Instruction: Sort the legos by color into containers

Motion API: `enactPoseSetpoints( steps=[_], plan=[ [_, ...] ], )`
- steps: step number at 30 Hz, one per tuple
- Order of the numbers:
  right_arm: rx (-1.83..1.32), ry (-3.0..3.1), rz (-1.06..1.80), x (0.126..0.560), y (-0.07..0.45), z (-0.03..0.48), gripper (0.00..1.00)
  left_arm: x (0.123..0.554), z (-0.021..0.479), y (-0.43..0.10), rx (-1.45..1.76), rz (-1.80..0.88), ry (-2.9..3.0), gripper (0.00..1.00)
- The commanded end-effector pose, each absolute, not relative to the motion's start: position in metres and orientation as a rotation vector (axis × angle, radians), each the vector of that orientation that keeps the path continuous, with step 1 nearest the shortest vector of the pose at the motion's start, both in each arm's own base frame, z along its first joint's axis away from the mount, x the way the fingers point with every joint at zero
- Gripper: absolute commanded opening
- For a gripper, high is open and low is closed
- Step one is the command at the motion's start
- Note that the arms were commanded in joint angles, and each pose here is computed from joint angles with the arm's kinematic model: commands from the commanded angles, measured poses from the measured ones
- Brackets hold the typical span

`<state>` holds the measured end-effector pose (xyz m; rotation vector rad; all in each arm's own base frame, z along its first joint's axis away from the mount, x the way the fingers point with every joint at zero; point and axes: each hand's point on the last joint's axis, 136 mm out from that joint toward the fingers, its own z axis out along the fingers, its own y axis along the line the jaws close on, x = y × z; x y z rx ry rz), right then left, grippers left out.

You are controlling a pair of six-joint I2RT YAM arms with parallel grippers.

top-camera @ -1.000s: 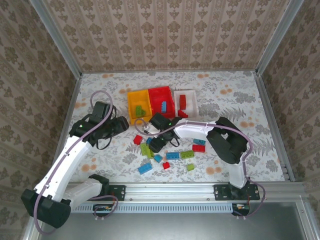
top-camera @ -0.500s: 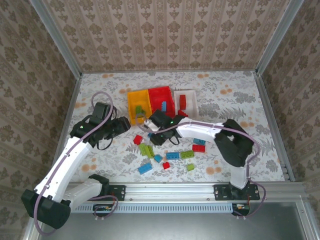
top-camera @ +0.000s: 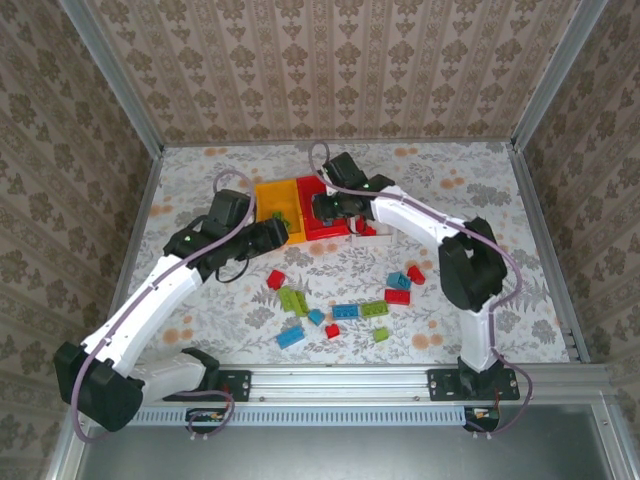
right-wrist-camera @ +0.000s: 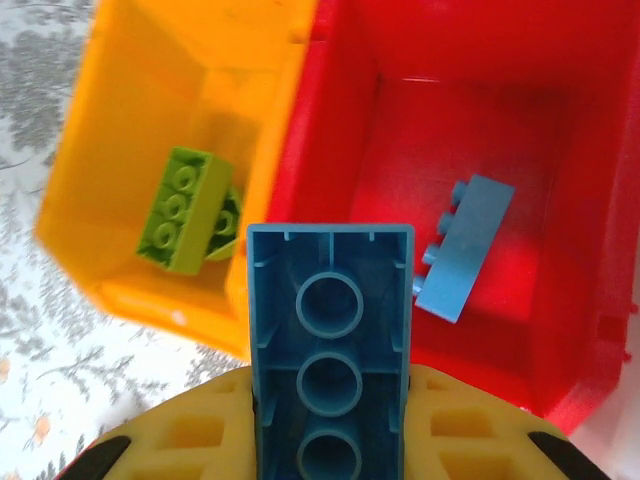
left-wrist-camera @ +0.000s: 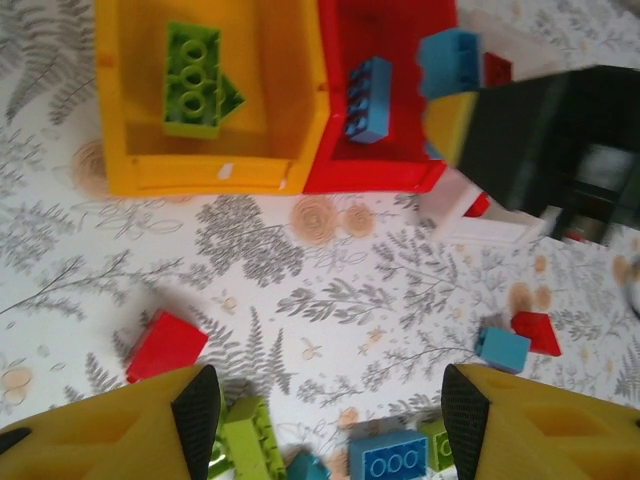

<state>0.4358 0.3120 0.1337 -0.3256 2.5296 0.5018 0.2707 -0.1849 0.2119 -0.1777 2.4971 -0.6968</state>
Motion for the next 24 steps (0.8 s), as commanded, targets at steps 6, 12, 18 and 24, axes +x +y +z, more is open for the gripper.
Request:
enactPoseSetpoints(
  steps=[6, 12, 18, 24],
  plan=[
    [-0.198, 2.740, 0.512, 0.443, 0.318, 0.092, 0.21, 0.278, 0.229, -0.199, -0.117, -0.734, 2.449, 0.63],
    [-0.171, 2.723, 0.521, 0.443, 0.319, 0.095, 0.39, 0.276, 0.224, -0.197, -0.110, -0.719, 2.468, 0.63],
    [-0.186, 2.679, 0.541, 0.442, 0.319, 0.117, 0.47, 0.274, 0.215, -0.194, -0.110, -0.689, 2.492, 0.63],
    [-0.184, 2.646, 0.543, 0.440, 0.316, 0.137, 0.50, 0.272, 0.208, -0.192, -0.111, -0.676, 2.510, 0.63]
  ],
)
